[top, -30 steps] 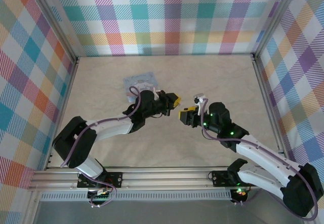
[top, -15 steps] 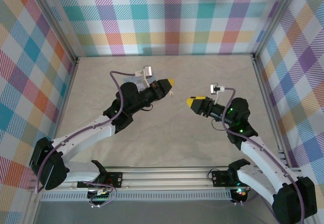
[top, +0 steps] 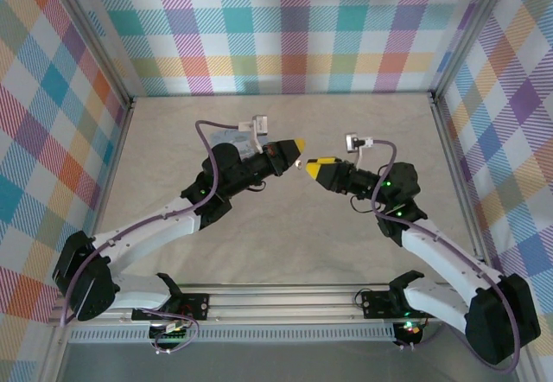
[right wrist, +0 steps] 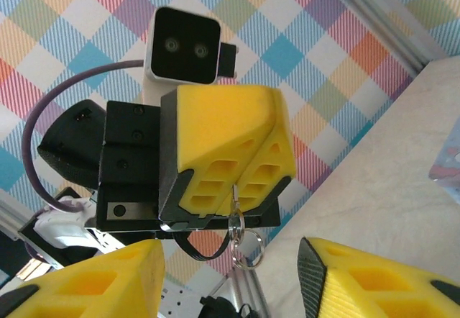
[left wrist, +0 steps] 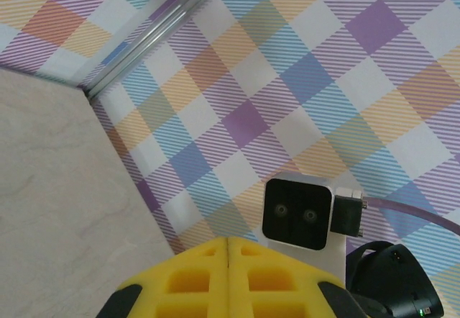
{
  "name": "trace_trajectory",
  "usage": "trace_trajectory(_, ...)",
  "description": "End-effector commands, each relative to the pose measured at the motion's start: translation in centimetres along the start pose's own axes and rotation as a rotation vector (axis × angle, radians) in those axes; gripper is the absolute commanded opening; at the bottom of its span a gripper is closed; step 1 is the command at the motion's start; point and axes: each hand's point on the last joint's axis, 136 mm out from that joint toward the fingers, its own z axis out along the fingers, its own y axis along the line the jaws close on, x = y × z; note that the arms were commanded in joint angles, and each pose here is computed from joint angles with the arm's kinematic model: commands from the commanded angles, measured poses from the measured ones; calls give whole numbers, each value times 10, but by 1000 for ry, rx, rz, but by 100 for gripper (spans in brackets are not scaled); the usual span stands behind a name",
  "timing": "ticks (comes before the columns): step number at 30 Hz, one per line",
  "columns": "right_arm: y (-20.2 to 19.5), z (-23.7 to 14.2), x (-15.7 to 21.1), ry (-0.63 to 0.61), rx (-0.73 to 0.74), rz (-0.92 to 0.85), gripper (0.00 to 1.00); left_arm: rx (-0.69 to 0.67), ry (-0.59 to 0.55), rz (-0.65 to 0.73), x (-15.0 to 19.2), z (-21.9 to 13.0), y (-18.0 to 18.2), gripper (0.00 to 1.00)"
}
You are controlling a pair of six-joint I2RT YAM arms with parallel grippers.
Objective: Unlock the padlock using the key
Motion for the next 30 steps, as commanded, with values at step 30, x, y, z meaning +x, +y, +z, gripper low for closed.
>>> trace_trajectory(30,18,20,-7,0,-40,-10,12,22,-21,24,-6,3,-12,0)
